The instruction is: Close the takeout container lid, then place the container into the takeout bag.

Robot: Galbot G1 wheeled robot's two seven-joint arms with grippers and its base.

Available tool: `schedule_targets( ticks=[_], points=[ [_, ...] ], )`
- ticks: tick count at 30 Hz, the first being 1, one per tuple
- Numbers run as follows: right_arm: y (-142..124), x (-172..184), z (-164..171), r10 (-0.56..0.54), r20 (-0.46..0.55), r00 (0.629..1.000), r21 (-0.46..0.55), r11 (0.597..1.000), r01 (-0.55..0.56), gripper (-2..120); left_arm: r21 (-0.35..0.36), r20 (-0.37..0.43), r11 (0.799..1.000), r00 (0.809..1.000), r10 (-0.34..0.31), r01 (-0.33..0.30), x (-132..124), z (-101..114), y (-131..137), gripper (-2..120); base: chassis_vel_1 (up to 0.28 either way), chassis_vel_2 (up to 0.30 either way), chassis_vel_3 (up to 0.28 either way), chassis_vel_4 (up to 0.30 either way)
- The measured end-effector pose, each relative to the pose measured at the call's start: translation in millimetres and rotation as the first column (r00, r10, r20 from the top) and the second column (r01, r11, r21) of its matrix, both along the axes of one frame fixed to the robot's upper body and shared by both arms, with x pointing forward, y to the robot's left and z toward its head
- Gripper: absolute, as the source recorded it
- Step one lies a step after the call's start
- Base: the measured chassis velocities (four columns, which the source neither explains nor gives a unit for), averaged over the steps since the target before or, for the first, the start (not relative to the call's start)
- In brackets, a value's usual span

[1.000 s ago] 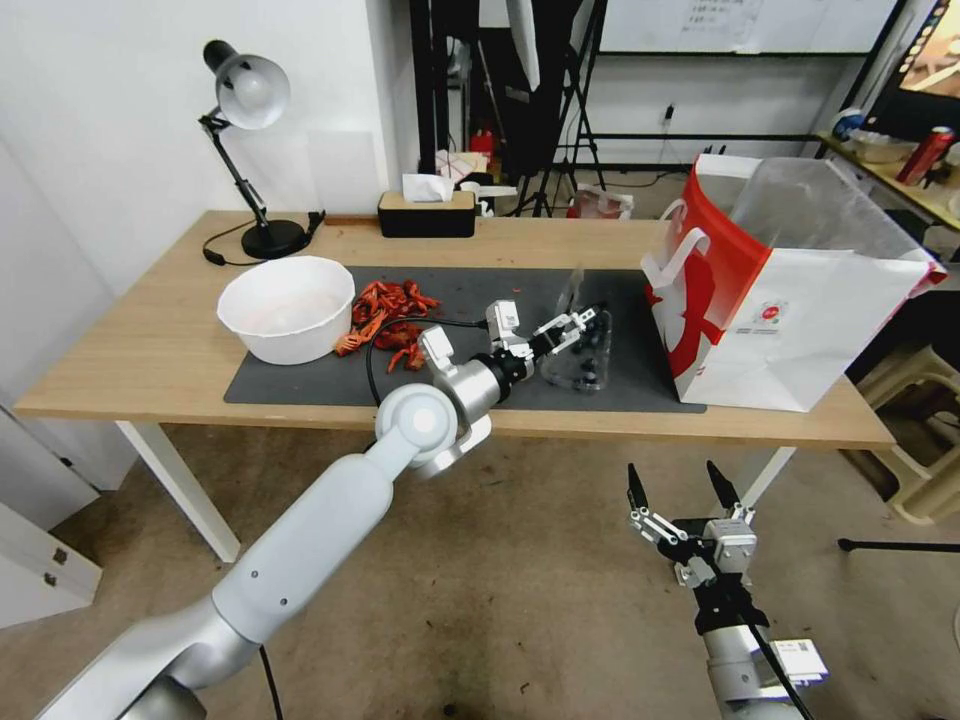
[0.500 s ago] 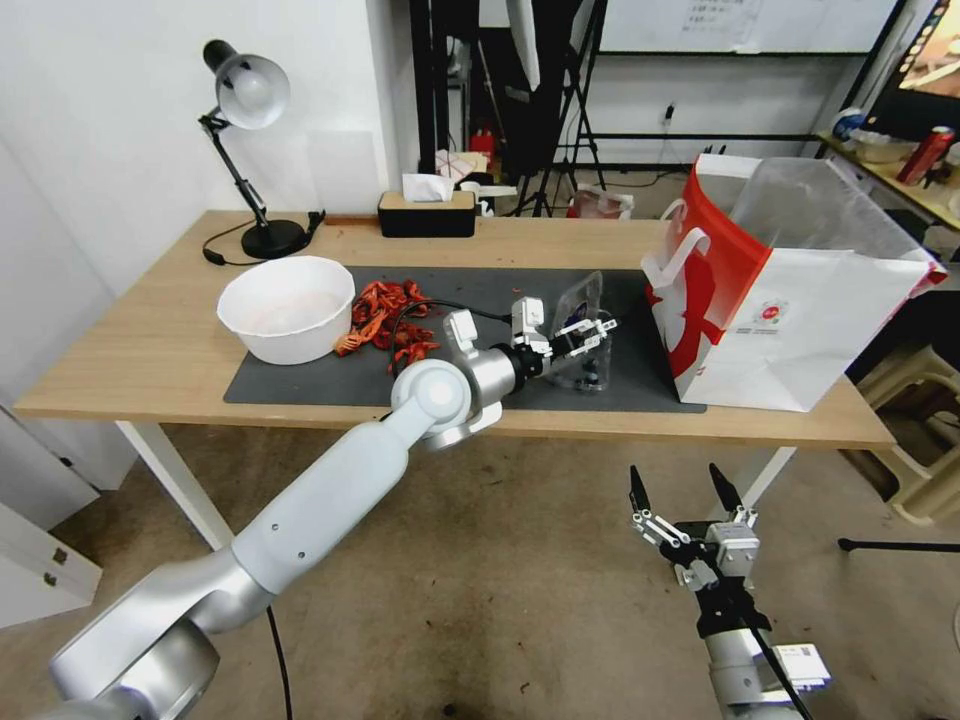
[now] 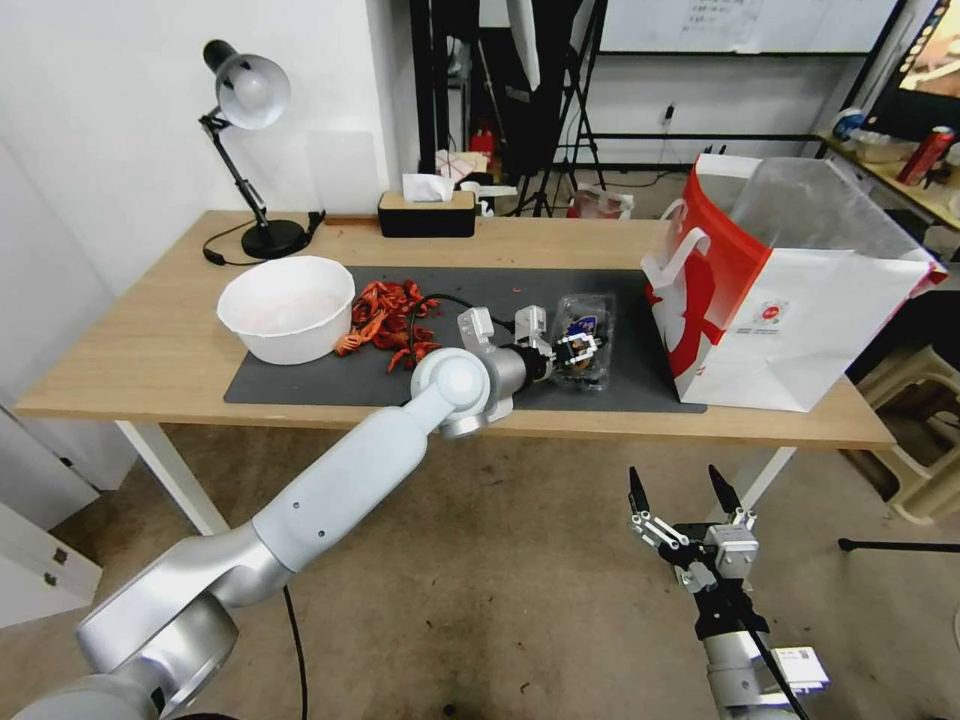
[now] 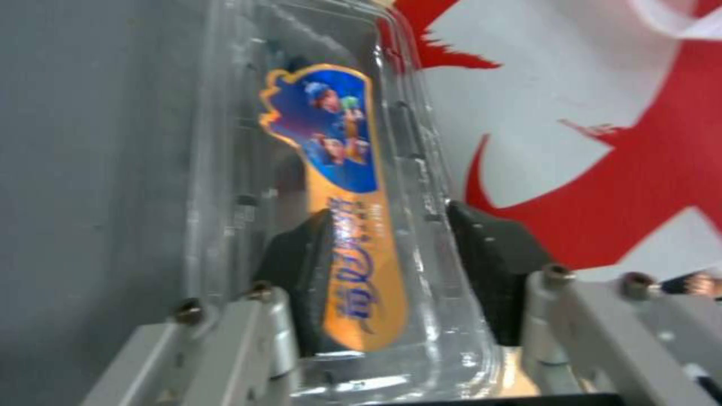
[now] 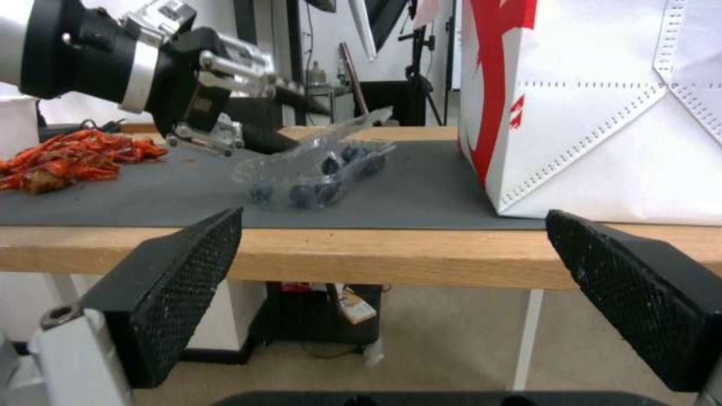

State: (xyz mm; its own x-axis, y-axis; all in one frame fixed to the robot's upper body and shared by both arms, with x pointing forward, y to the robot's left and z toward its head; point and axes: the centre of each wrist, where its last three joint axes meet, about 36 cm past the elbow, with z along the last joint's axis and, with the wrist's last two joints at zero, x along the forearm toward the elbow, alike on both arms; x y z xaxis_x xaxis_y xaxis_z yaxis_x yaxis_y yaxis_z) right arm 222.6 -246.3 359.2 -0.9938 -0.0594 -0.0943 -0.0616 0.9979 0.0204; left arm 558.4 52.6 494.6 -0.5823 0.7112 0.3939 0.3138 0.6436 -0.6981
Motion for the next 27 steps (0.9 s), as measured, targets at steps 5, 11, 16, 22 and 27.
schedule_targets(
  ticks=[5, 11, 16, 22, 27],
  points=[
    [1.7, 3.5, 6.0, 0.012, 0.016, 1.000, 0.007, 1.000, -0.012, 100, 0.070, -0.004, 0.997, 1.000, -0.012, 0.012, -2.6, 6.2, -0.7, 19, 0.000, 0.000, 0.000, 0.000],
    [0.7, 13.1, 18.2, 0.031, 0.018, 0.999, 0.078, 0.996, -0.032, 100, 0.092, -0.007, 0.995, 1.000, -0.026, 0.027, -5.4, 7.4, -2.5, 0, 0.000, 0.000, 0.000, 0.000],
    [-7.7, 31.5, 36.6, 0.057, 0.029, 0.998, 0.195, 0.979, -0.062, 100, 0.101, -0.010, 0.995, 1.000, -0.020, 0.021, -4.5, 7.6, -4.1, 0, 0.000, 0.000, 0.000, 0.000],
    [-13.8, 57.9, 61.8, 0.079, 0.029, 0.996, 0.384, 0.919, -0.084, 100, 0.110, -0.010, 0.994, 1.000, -0.013, 0.014, -3.8, 6.7, -4.1, 0, 0.000, 0.000, 0.000, 0.000],
    [-16.0, 84.2, 85.5, 0.099, 0.019, 0.995, 0.571, 0.816, -0.092, 100, 0.113, -0.008, 0.994, 1.000, -0.006, 0.007, -3.6, 6.4, -4.3, 0, 0.000, 0.000, 0.000, 0.000]
  ],
)
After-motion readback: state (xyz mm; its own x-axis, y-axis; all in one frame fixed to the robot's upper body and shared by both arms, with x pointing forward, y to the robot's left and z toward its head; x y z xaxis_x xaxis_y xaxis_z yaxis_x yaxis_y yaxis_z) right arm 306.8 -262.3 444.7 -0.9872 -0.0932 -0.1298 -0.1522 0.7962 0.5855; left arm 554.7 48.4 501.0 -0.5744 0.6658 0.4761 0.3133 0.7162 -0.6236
